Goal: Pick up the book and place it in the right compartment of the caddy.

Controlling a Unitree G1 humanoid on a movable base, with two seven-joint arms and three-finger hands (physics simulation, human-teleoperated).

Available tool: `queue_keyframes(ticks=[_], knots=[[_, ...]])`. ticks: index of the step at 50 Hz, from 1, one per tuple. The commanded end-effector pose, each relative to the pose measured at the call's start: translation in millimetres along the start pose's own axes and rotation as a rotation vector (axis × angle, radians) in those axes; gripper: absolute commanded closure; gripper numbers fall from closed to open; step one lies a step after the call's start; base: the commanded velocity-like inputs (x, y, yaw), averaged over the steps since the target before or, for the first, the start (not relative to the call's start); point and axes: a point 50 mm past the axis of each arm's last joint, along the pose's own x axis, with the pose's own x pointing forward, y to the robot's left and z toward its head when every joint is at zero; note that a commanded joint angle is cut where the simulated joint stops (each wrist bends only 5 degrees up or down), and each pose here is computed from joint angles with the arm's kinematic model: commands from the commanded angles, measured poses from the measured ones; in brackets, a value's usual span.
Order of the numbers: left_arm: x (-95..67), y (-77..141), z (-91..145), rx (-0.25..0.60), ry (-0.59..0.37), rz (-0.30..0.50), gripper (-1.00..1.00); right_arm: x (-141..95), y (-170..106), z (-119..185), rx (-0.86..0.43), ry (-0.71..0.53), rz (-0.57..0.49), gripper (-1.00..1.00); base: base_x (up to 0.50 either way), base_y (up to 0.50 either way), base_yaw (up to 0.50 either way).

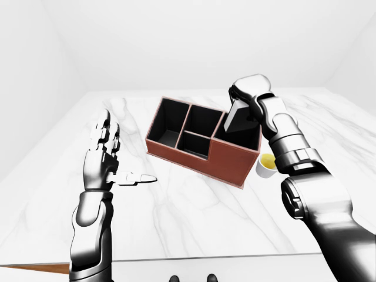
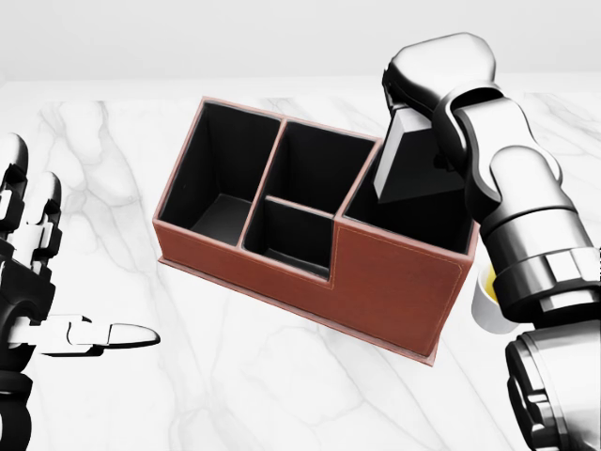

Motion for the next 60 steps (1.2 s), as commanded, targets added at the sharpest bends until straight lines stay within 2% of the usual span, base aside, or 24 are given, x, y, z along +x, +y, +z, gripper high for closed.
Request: queue_keyframes(ticks=[1,31,60], knots=[[-0.1,0,0,-0.001,-0.001,0.002,-1.0,2,-3,0,-0.016,0.004,-0.043,1.0,0.0,0.0,0.0],[0.0,0,0,-0.003,-0.001,0.003,-1.0,7,4,4,-0.037,0.002,-0.041,1.0,0.0,0.0,0.0],[-0.3,1,1,-0.012,-0.006,0.016,-1.0,7,25,13,-0.034,-0.011,-0.036,1.0,0.0,0.0,0.0]])
